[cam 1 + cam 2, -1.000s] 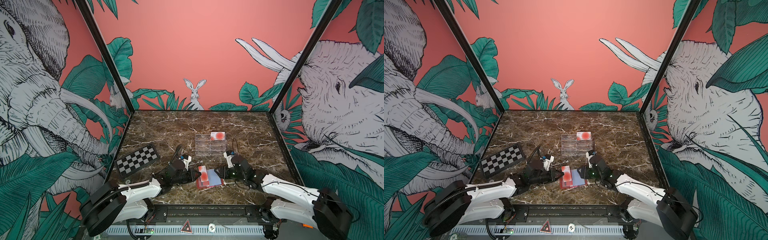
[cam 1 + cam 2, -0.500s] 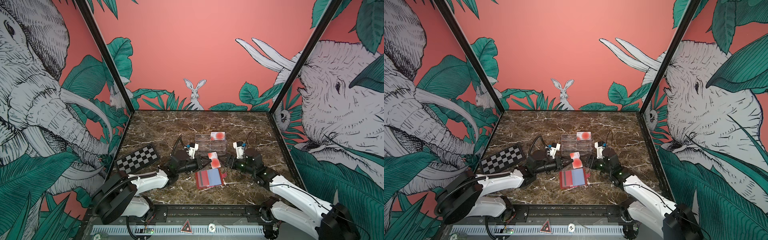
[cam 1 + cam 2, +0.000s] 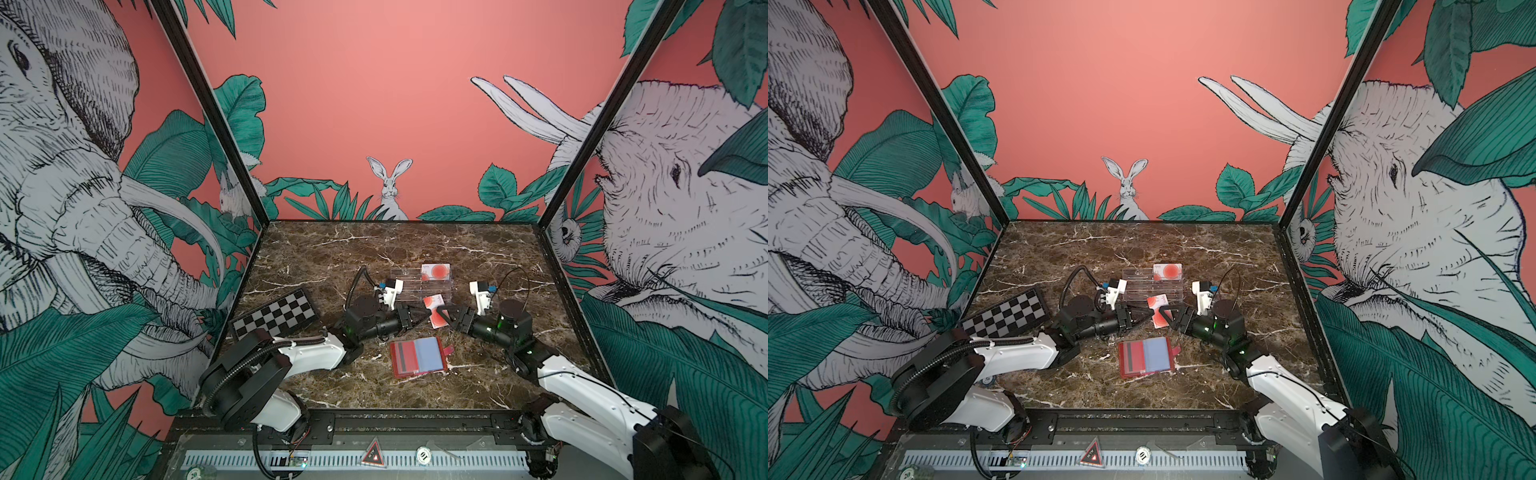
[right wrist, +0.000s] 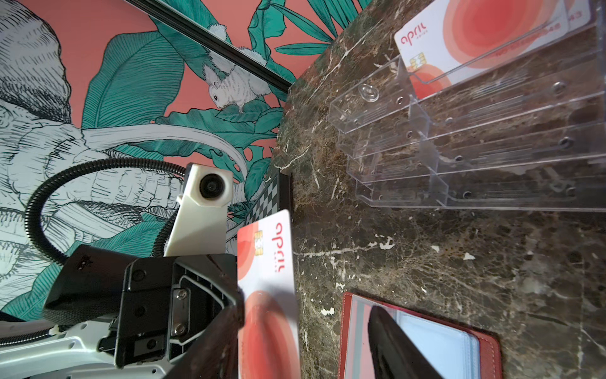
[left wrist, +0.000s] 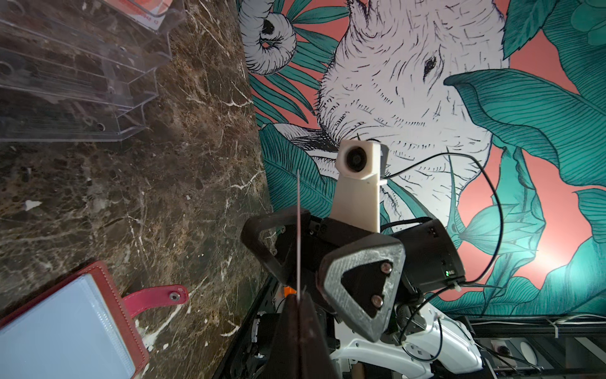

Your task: Take the credit cards out of the card holder

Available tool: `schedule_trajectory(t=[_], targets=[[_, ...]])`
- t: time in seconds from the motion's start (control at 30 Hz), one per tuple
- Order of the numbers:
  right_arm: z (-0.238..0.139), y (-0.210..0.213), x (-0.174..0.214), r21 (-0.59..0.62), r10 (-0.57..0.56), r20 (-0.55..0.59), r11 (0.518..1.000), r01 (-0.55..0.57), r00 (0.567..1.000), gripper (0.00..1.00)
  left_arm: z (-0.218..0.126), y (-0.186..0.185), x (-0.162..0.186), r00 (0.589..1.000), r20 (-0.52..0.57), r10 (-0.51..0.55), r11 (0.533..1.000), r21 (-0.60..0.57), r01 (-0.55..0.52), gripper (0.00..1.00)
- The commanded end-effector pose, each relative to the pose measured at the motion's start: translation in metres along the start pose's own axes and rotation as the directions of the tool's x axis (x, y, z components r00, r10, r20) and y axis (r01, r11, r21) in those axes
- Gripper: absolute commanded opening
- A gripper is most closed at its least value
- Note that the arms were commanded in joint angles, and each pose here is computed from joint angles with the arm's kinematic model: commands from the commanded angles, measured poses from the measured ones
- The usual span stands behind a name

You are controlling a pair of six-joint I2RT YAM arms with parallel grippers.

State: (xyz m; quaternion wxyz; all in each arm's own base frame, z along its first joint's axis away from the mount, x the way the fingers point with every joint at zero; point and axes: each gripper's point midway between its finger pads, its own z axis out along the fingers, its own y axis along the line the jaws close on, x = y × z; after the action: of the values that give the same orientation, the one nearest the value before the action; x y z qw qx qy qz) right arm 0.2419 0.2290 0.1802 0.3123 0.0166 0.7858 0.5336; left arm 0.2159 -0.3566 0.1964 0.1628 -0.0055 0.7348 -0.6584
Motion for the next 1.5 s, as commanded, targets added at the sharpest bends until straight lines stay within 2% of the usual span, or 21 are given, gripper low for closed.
schedule_trajectory(t=[0.0, 0.2, 0.33, 0.4, 0.5, 0.53, 0.6, 0.7, 0.8, 0.97, 1.0, 1.1, 1.27, 1.37, 1.47], targets=[[-0.001, 0.021, -0.009, -0.098, -0.006, 0.032, 0.995, 0.009, 0.999, 0.56, 0.002, -0.022, -0.007, 1.000, 0.014, 0.023, 0.997, 0.077, -0.024, 0.00], [-0.002, 0.025, -0.009, -0.127, 0.009, 0.038, 0.992, -0.004, 0.999, 0.44, 0.006, -0.019, -0.007, 1.000, 0.008, 0.017, 0.997, 0.078, -0.018, 0.00], [-0.004, 0.028, -0.011, -0.140, 0.012, 0.046, 0.990, -0.005, 0.999, 0.25, 0.007, -0.014, -0.007, 1.000, 0.012, 0.013, 0.997, 0.079, -0.014, 0.00], [-0.004, 0.027, -0.010, -0.137, 0.020, 0.042, 0.991, -0.014, 0.999, 0.12, 0.007, -0.011, -0.006, 1.000, 0.013, 0.007, 0.997, 0.080, -0.008, 0.00], [-0.004, 0.025, -0.008, -0.135, 0.028, 0.036, 0.991, -0.023, 0.999, 0.01, 0.008, -0.008, -0.006, 1.000, 0.013, 0.004, 0.996, 0.085, -0.005, 0.00], [-0.005, 0.025, -0.007, -0.134, 0.030, 0.037, 0.991, -0.025, 0.999, 0.00, 0.008, -0.008, -0.006, 1.000, 0.013, 0.006, 0.996, 0.085, -0.007, 0.03], [-0.006, 0.024, -0.006, -0.131, 0.031, 0.037, 0.991, -0.026, 0.999, 0.00, 0.009, -0.006, -0.005, 1.000, 0.006, 0.005, 0.997, 0.080, -0.006, 0.29], [-0.008, 0.023, -0.005, -0.121, 0.026, 0.038, 0.992, -0.021, 0.999, 0.00, 0.008, -0.004, -0.004, 1.000, 0.009, 0.015, 0.997, 0.076, -0.016, 0.51], [-0.012, 0.021, -0.004, -0.102, 0.011, 0.037, 0.995, -0.007, 0.999, 0.00, 0.006, -0.002, -0.005, 0.999, 0.017, 0.030, 0.998, 0.059, -0.031, 0.68], [-0.018, 0.017, 0.000, -0.069, -0.014, 0.030, 0.998, 0.016, 0.999, 0.00, 0.002, -0.002, -0.007, 0.997, 0.034, 0.070, 0.997, 0.031, -0.072, 0.81], [-0.019, 0.016, 0.001, -0.059, -0.023, 0.026, 0.998, 0.024, 0.999, 0.00, 0.001, -0.002, -0.008, 0.995, 0.045, 0.084, 0.996, 0.024, -0.085, 0.89], [-0.022, 0.013, 0.003, -0.035, -0.052, 0.017, 0.998, 0.052, 0.999, 0.00, -0.005, -0.001, -0.012, 0.990, 0.065, 0.129, 0.992, -0.025, -0.127, 0.93], [-0.028, 0.012, 0.005, 0.005, -0.113, 0.003, 0.994, 0.113, 0.994, 0.00, -0.018, 0.007, -0.018, 0.977, 0.051, 0.206, 0.965, -0.174, -0.194, 0.95], [-0.033, 0.011, 0.005, 0.031, -0.163, -0.002, 0.986, 0.163, 0.987, 0.00, -0.030, 0.000, -0.026, 0.956, 0.069, 0.286, 0.937, -0.229, -0.264, 0.95], [-0.038, 0.009, 0.003, 0.068, -0.213, -0.004, 0.975, 0.213, 0.977, 0.00, -0.046, -0.002, -0.033, 0.929, 0.073, 0.363, 0.889, -0.326, -0.322, 0.97]])
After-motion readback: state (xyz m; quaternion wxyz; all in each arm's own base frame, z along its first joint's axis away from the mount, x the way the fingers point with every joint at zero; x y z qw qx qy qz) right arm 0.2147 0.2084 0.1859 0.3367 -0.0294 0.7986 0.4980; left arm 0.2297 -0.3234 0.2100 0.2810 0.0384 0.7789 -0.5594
